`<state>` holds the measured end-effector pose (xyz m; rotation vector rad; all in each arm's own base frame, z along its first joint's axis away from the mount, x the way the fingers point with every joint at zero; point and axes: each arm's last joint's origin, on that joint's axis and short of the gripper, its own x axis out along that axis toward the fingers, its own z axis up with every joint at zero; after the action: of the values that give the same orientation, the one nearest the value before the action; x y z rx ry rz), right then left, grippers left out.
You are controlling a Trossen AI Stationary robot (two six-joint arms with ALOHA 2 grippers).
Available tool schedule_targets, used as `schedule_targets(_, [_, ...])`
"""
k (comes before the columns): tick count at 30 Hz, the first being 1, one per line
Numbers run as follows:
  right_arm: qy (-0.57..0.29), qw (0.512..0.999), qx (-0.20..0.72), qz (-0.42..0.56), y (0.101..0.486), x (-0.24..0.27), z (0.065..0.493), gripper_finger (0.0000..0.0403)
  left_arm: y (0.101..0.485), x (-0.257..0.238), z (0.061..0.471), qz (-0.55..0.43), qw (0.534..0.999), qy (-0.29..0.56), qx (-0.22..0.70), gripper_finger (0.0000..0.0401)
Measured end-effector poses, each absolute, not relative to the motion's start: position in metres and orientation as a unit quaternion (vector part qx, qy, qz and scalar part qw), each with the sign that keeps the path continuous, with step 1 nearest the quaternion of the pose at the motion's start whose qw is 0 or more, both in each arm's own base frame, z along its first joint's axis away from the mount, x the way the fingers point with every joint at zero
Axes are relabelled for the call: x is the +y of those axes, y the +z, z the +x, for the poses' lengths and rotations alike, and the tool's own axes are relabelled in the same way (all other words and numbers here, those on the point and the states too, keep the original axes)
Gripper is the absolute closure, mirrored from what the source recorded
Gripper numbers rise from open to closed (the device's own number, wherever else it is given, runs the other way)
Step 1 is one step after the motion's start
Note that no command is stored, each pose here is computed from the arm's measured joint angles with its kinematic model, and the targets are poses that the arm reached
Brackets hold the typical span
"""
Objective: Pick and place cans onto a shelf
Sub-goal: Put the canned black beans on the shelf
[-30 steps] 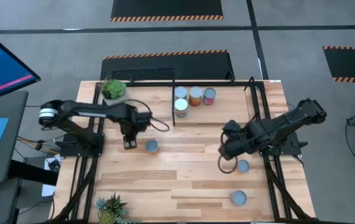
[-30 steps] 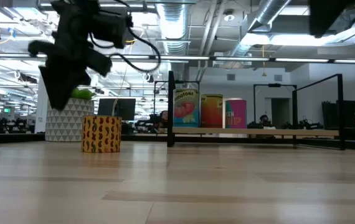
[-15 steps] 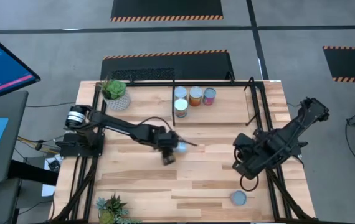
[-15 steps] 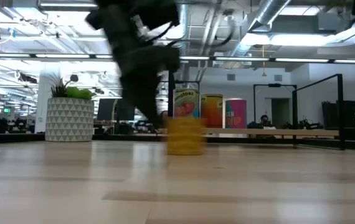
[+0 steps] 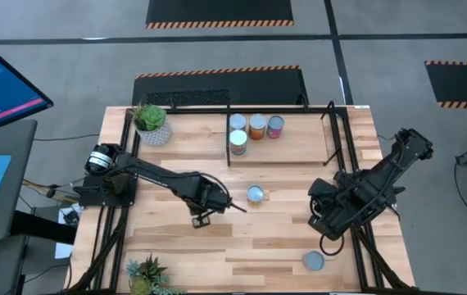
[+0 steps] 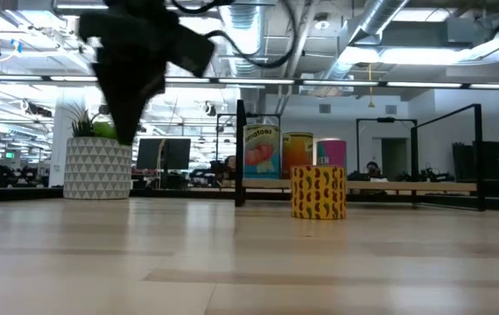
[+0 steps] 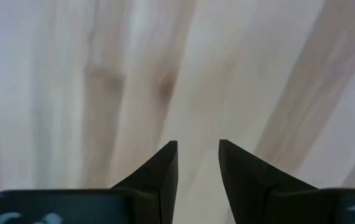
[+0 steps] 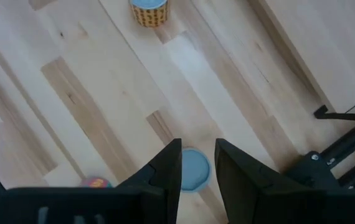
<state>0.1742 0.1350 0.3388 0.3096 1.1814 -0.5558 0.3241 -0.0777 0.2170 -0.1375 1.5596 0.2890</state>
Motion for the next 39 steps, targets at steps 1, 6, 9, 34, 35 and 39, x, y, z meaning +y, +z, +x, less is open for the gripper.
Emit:
schedule_targets(1, [-0.258,0.784,0.545,0.147,0.339,0.135,0.175,0.0285,0.217,-0.079,0.32,-0.045,0.689,0.133,0.711,0.0296])
schedule_targets(6, [-0.274,0.808,0.494,0.166,0.34,0.133,0.185,0.0285,0.219,-0.083,0.308,0.059,0.66,0.107,0.742,0.0296])
schedule_targets(9, [-0.277,0.826,0.46,0.173,0.342,0.131,0.193,0.0285,0.221,-0.085,0.304,0.094,0.65,0.076,0.75,0.0296])
schedule_targets(34, [-0.31,0.831,0.437,0.145,0.295,0.092,0.298,0.0285,0.231,-0.039,0.162,-0.092,0.868,0.158,0.462,0.0296])
schedule_targets(35, [-0.307,0.824,0.45,0.157,0.288,0.09,0.305,0.0285,0.231,-0.038,0.161,-0.089,0.87,0.16,0.458,0.0296])
schedule_targets(39, [-0.299,0.788,0.501,0.194,0.26,0.078,0.327,0.0285,0.232,-0.037,0.161,-0.083,0.873,0.165,0.453,0.0296])
